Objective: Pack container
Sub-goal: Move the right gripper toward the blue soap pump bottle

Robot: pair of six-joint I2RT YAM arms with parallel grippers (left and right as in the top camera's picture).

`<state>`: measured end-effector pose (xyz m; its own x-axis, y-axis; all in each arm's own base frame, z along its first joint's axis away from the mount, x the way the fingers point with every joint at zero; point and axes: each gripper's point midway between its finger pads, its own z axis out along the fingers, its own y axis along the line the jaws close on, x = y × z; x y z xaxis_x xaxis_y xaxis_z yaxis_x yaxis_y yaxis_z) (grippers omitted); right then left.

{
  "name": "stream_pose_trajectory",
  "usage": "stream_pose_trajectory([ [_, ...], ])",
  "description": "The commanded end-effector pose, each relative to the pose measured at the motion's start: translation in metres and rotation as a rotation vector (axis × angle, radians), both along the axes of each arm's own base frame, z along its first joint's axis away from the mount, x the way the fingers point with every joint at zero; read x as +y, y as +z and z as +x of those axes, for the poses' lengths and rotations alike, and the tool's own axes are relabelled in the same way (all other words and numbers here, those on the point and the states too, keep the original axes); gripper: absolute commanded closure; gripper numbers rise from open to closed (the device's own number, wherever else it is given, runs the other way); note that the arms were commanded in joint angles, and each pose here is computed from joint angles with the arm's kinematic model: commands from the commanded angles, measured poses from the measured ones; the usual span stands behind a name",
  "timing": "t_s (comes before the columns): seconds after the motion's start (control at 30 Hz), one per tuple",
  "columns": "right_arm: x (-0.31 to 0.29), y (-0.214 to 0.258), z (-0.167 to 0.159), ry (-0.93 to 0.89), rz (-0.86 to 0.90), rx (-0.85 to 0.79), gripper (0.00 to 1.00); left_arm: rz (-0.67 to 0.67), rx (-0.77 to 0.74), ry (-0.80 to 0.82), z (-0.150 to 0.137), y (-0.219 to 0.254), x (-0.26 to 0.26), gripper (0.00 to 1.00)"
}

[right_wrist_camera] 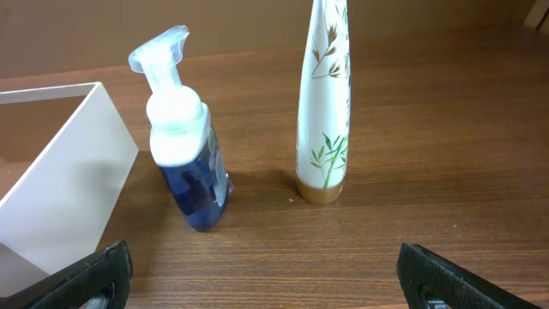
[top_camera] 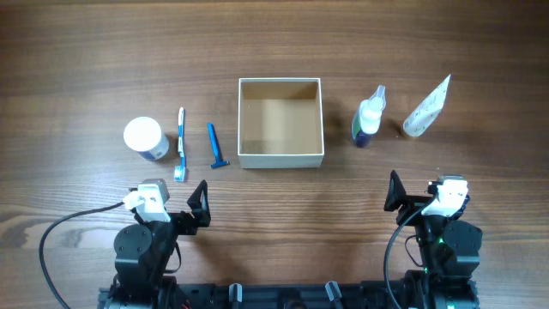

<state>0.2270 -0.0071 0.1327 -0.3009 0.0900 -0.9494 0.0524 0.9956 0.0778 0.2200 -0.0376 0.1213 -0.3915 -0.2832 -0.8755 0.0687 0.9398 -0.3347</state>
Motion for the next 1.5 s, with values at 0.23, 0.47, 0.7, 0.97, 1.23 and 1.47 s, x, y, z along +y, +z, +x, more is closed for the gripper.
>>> stream_pose_trajectory([
  [0.23,0.003,0.003,0.0,0.02,-0.02,-0.012,0.0,0.008,-0.012,-0.004,0.0,0.002,0.0,0.0],
  [0.47,0.004,0.008,0.001,-0.027,0.156,-0.036,0.0,0.008,-0.012,-0.004,0.0,0.001,0.0,0.0],
  [0.7,0.035,0.029,0.004,0.135,0.302,-0.099,0.0,0.008,-0.012,-0.004,0.0,0.001,0.0,0.0],
  [0.97,0.05,0.083,0.001,0.233,0.297,-0.168,0.0,0.008,-0.012,-0.004,0.0,0.001,0.0,0.0],
  [1.23,0.024,0.18,0.03,0.113,0.134,-0.058,0.0,0.007,-0.012,-0.004,0.0,0.002,0.0,0.0],
  [1.47,0.015,0.196,0.071,0.076,0.09,0.303,0.0,0.007,-0.012,-0.004,0.0,0.002,0.0,0.0],
])
